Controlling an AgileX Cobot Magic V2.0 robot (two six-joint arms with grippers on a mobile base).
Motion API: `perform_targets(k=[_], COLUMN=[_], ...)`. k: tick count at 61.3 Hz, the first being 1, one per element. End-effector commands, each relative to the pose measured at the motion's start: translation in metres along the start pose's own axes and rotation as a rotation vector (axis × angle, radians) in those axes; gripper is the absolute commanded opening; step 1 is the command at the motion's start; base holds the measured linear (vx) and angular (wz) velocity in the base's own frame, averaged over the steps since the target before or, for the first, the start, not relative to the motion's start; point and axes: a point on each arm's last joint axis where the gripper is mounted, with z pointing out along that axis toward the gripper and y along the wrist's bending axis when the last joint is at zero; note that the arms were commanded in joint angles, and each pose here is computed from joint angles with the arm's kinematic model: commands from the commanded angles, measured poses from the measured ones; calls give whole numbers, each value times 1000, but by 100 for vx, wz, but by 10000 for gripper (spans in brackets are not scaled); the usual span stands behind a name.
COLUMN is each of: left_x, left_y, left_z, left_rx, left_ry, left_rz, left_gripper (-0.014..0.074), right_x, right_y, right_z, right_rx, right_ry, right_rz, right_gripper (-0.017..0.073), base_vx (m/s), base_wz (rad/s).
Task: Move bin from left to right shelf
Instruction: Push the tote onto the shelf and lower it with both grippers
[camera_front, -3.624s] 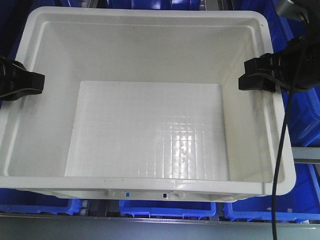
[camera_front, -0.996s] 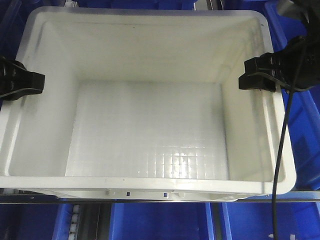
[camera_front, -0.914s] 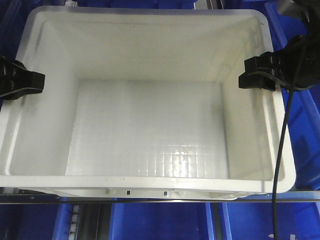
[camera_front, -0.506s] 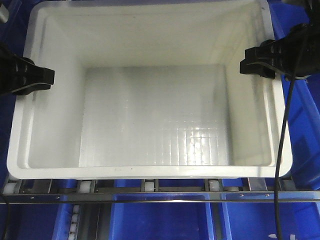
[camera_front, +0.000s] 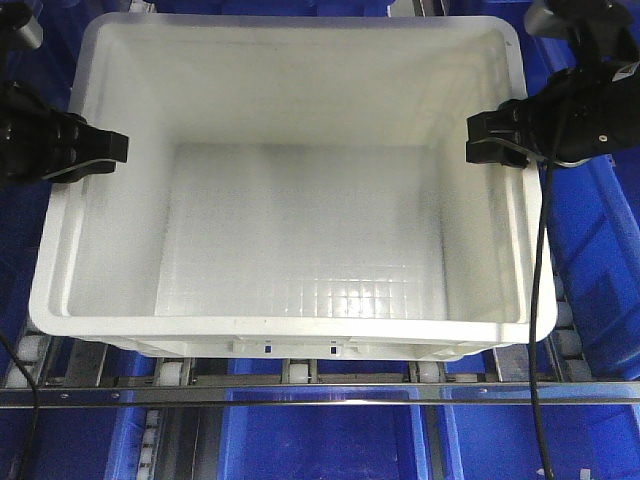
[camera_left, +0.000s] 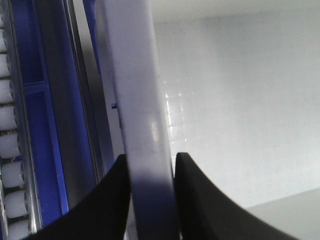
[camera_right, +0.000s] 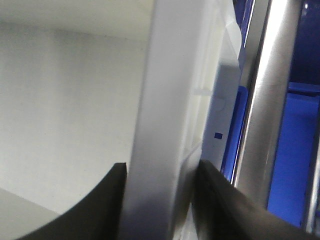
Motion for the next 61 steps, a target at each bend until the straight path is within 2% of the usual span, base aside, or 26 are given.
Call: perform_targets(k=[1, 24, 27, 38, 47, 51, 61], left_x=[-17, -19, -19, -19, -20, -21, -21], left_y=[-1, 2, 2, 3, 3, 3, 3], left_z=[-12, 0, 1, 5, 6, 6, 6], left_rx=[-13, -24, -25, -26, -27, -27, -26], left_ry=[-139, -125, -127, -121, -127, -133, -141], left_rz=[33, 53, 68, 66, 66, 65, 65], left_gripper=[-8, 18, 37, 155, 293, 354, 417], right_x=[-21, -24, -24, -24, -24, -24, -25], right_y=[1, -4, -4, -4, -4, -4, -3], right_z=[-15, -5, -5, -5, -5, -5, -6], right_rx=[33, 46, 47, 49, 48, 48, 45], right_ry=[-171, -181, -183, -188, -188, -188, -193], right_rz=[-68, -59, -61, -70, -70, -70, -66], right_gripper=[-4, 0, 2, 57, 185, 280, 479], base_vx=[0, 0, 0, 0, 0, 0, 0], base_wz=[0, 0, 0, 0, 0, 0, 0])
